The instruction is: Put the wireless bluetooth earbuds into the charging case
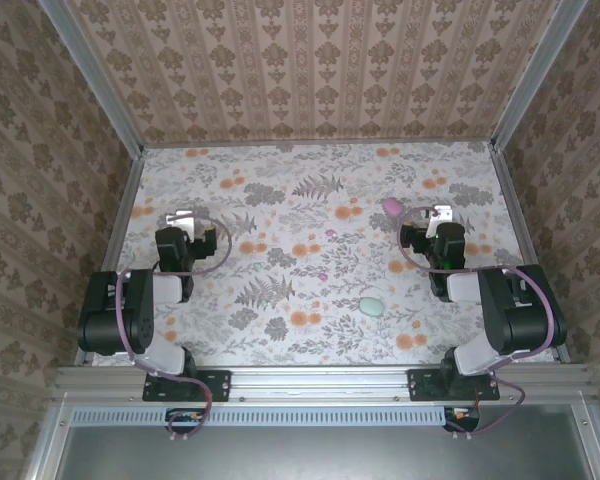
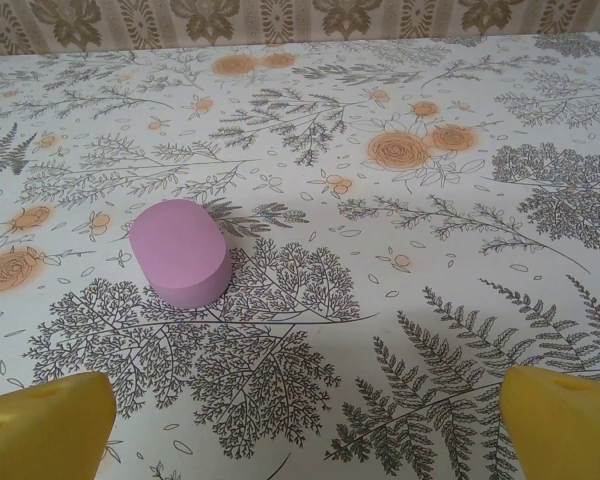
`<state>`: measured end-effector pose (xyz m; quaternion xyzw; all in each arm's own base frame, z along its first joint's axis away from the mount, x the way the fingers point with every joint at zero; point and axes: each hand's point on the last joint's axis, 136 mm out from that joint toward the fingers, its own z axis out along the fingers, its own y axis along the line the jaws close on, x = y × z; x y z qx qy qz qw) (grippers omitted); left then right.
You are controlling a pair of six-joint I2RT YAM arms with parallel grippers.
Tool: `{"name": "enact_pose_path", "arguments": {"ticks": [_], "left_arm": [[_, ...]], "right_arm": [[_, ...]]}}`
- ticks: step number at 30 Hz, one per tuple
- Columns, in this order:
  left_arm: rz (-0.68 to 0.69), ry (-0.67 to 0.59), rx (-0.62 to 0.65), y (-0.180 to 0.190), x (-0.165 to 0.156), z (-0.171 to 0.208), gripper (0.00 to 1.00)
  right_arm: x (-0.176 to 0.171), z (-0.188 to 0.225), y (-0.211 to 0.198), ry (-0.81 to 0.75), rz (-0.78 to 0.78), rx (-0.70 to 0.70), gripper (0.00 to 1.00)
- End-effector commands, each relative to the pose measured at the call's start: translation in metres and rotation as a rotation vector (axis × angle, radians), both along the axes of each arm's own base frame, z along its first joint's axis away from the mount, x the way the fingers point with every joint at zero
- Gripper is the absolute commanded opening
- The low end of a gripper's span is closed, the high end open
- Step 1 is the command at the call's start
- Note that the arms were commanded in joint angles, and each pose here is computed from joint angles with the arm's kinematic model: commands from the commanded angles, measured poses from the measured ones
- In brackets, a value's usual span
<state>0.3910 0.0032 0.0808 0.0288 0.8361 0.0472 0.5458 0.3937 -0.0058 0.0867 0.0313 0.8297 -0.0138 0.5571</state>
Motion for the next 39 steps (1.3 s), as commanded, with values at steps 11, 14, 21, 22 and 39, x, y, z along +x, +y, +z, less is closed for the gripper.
{"name": "enact_pose_path", "arguments": {"ticks": [11,14,21,22,39], "left_arm": [[-0.001,-0.047,-0.008,-0.002,0.007,0.013,1.0],[-0.001,-0.045,-0.008,-0.002,0.007,0.012,1.0],[-0.005,-0.045,-0.012,-0.002,0.007,0.012,1.0],[-0.005,-0.046,-0.012,-0.002,0.007,0.013,1.0],[0.031,-0.057,0.006,0.0,-0.004,0.036,1.0]], "right_arm": [[0.007,0.011,0.002,-0.034,0.018,-0.006,1.0],[0.007,0.011,0.003,-0.032,0.018,-0.006,1.0],[0.007,0.01,0.003,-0.029,0.019,-0.005,1.0],[0.007,0.01,0.003,-0.029,0.019,-0.006,1.0],[0.002,0.036,-0.008,0.106,-0.068,0.022,1.0]]}}
